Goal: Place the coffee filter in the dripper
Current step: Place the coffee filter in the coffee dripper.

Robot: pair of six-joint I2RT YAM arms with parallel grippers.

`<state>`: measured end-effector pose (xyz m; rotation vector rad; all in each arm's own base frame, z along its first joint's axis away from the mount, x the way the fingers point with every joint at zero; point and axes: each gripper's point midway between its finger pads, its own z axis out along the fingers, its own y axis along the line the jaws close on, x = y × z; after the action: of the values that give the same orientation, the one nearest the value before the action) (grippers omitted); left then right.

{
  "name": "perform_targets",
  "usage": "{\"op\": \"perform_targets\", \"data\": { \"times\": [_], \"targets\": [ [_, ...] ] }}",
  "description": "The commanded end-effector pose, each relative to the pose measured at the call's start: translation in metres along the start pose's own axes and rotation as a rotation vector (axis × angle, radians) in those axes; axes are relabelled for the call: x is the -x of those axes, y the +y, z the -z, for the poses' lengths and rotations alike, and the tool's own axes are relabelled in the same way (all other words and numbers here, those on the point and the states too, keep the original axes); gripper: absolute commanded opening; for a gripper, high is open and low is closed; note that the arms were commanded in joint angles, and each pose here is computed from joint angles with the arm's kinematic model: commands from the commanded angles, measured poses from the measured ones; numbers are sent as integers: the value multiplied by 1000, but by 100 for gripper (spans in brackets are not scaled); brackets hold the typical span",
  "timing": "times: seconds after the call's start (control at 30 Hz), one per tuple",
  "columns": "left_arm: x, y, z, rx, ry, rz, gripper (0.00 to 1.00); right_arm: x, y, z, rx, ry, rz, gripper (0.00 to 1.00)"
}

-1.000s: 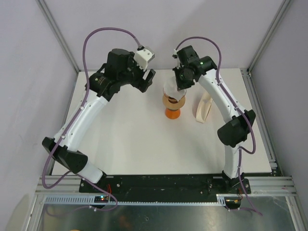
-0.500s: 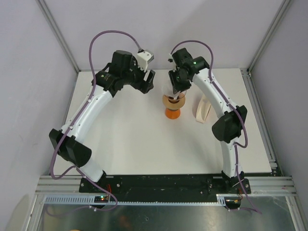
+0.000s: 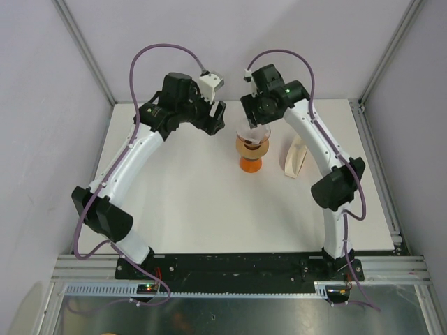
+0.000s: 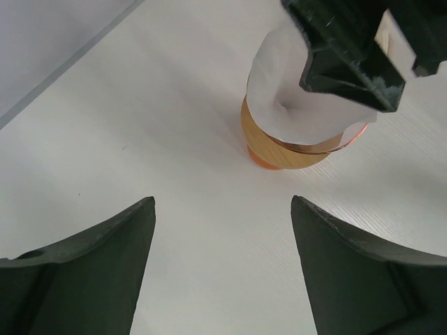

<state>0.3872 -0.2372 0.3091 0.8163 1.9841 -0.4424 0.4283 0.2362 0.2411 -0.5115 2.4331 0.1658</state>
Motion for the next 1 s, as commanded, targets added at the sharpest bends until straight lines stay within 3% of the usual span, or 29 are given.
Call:
{"op": "perform_targets", "data": {
  "times": [0.0, 0.1, 0.17, 0.23, 0.33, 0.4, 0.47, 0.97],
  "targets": [
    [14, -5, 5, -21, -54, -2, 83, 44, -8, 61, -63, -218, 63, 69],
    [17, -1, 7, -7, -60, -13, 84, 56, -8, 79, -101, -287, 97, 71],
    [17, 4, 8, 8, -62, -12, 84, 57, 3, 85, -80, -319, 138, 66],
    [15, 12, 11, 24, -65, 5, 84, 50, 19, 78, 0, -315, 178, 53],
    [11, 29, 19, 49, -74, 45, 84, 23, 28, 50, 53, -220, 185, 23],
    [9, 40, 25, 71, -87, 70, 84, 7, 25, 34, 44, -151, 170, 10],
    [5, 52, 31, 96, -98, 94, 84, -2, 23, 22, 41, -102, 155, 2],
    [-21, 84, 46, 155, -111, 212, 84, -40, 23, -42, 65, 24, 142, 0]
  ]
}}
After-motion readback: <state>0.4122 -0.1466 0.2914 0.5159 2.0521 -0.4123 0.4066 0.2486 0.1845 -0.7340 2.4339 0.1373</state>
